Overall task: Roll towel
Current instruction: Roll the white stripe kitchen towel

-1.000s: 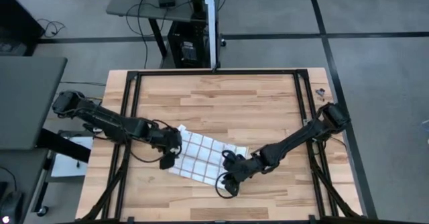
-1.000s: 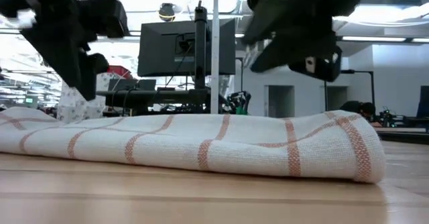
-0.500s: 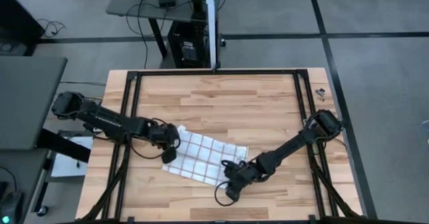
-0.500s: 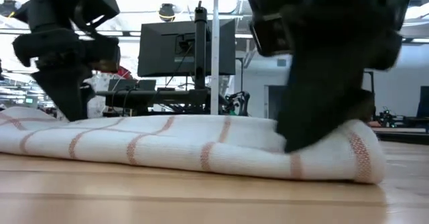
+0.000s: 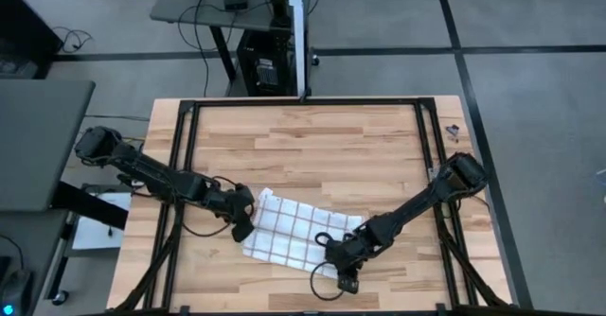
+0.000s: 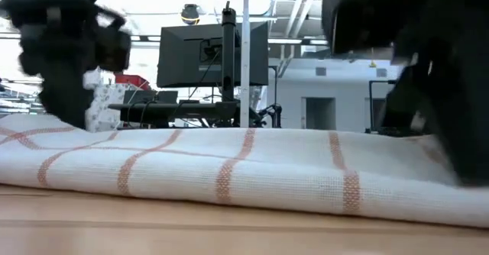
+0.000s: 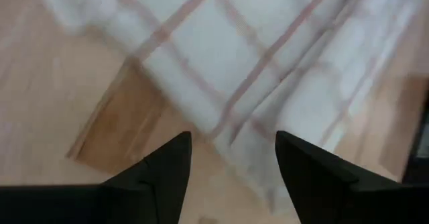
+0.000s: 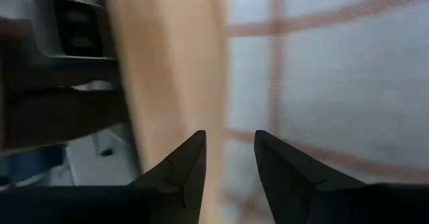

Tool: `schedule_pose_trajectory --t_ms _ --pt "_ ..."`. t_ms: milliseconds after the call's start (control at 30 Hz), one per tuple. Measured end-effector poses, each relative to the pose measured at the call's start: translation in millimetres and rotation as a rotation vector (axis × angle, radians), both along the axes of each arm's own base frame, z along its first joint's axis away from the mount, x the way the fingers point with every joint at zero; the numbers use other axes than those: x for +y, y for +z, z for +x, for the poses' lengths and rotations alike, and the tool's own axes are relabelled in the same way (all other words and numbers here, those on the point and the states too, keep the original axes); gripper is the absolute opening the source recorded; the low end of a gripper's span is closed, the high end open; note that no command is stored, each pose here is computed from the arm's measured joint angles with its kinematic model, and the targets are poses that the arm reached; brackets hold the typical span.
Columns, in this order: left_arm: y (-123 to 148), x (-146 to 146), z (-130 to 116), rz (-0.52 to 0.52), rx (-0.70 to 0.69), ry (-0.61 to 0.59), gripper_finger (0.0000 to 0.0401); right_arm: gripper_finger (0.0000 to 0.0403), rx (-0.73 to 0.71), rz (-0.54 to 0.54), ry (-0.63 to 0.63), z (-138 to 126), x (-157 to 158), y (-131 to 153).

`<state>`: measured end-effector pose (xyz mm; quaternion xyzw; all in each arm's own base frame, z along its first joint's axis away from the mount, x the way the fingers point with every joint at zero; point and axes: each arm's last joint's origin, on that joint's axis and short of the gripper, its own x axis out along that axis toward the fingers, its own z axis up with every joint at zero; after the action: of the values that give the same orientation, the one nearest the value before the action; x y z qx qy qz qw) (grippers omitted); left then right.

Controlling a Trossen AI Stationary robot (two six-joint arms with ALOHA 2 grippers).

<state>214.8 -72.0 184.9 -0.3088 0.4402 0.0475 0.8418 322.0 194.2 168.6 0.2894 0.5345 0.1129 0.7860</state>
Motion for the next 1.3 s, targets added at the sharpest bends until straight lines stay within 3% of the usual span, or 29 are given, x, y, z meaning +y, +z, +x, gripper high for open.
schedule_pose_trajectory --t_ms 133,233,400,567,733,867,1100,1200,1300 --pt "27.1 5.5 19.7 0.068 -0.148 -0.049 0.0201 0.0122 -0.111 -0.020 -0.066 -2.7 -7.0 29.4" --pt "27.7 14.2 35.9 0.142 -0.196 -0.057 0.0201 0.0122 -0.182 -0.093 -0.158 -2.5 -11.4 37.7" --pt "-18.8 32.6 49.6 0.235 0.032 -0.065 0.0201 0.0122 -0.183 -0.121 -0.286 1.5 -14.8 33.1" --pt "-46.6 38.4 52.6 0.253 0.176 -0.075 0.0201 0.0122 -0.165 -0.101 -0.317 -0.7 -11.5 32.9" --pt "-51.5 40.7 43.8 0.279 0.288 -0.016 0.0201 0.0122 -0.125 -0.118 -0.331 -4.6 -10.9 30.2" --pt "-46.9 40.7 29.6 0.293 0.383 0.076 0.0201 0.0122 -0.090 -0.218 -0.366 -7.5 -19.4 25.2" --pt "-38.7 32.0 21.7 0.266 0.378 0.095 0.0201 0.0122 -0.054 -0.372 -0.403 -0.1 -52.3 20.5" --pt "-38.3 31.9 21.7 0.263 0.375 0.098 0.0201 0.0122 -0.063 -0.424 -0.371 5.3 -67.7 18.9" --pt "-38.2 31.9 22.0 0.263 0.372 0.099 0.0201 0.0122 -0.077 -0.473 -0.239 8.0 -75.5 18.0"
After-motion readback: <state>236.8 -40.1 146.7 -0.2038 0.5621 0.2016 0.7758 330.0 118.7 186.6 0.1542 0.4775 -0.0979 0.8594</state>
